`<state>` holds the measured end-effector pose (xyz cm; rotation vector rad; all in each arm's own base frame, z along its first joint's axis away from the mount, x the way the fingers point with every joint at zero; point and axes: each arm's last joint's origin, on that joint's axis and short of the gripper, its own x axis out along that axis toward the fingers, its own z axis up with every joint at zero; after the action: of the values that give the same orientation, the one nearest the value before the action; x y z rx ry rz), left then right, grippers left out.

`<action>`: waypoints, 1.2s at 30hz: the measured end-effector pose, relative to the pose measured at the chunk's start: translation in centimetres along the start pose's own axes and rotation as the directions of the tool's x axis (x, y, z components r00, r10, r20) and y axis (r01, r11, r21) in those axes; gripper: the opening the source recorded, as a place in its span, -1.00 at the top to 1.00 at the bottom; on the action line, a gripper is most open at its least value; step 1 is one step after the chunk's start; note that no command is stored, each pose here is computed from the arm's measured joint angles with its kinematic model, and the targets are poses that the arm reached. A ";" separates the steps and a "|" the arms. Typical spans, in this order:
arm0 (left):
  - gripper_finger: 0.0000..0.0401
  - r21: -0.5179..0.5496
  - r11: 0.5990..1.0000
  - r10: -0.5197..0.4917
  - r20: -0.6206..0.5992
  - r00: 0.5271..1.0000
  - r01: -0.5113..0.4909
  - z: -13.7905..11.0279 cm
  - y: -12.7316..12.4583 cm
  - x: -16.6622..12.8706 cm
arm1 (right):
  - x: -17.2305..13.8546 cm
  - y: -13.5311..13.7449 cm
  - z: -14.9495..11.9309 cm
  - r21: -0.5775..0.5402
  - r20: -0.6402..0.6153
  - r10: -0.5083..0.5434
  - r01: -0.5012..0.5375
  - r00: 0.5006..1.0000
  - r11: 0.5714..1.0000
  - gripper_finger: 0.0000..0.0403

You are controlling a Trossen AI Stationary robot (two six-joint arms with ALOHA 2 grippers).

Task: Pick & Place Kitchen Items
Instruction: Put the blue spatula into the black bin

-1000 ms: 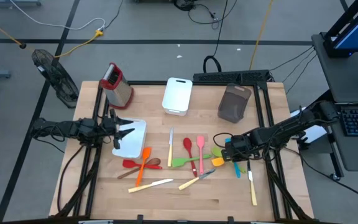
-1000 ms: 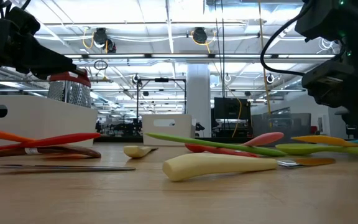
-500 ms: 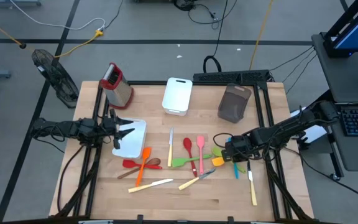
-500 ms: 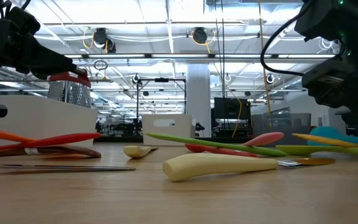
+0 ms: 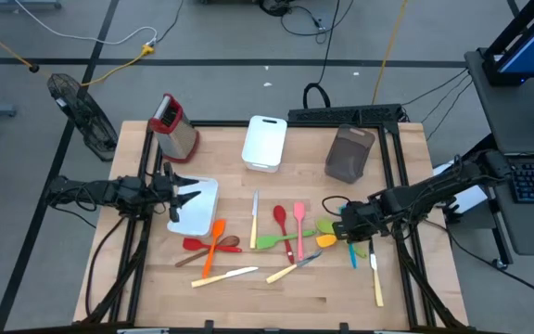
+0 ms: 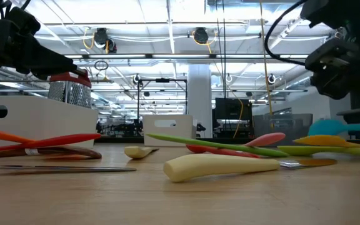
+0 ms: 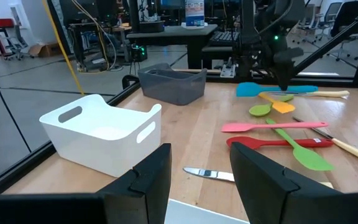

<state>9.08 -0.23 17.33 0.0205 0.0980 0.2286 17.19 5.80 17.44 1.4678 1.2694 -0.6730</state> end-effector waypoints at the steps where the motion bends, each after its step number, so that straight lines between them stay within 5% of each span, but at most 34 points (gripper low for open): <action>1: 0.15 0.000 1.000 0.000 0.000 1.000 0.000 0.0 0.0 0.0 | -0.2 0.0 -0.1 -0.002 -0.003 0.012 -0.012 1.000 1.000 0.94; 12: 0.15 -0.003 1.000 0.000 0.000 1.000 0.000 0.0 0.0 0.0 | -3.0 0.9 -0.8 -0.024 -0.012 0.287 -0.288 0.958 0.957 0.94; 21: 0.15 -0.003 1.000 0.000 0.000 1.000 0.000 0.0 0.0 0.0 | -5.2 1.9 -0.1 -0.071 0.133 0.522 -0.517 0.843 0.853 0.94; 36: 0.15 -0.002 1.000 0.000 0.000 1.000 0.000 0.0 0.0 0.0 | -10.3 0.4 3.8 -0.153 0.371 0.679 -0.679 0.634 0.718 0.94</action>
<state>9.08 -0.23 17.33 0.0183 0.0976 0.2288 15.38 -1.34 25.62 1.5576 0.3192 -0.4146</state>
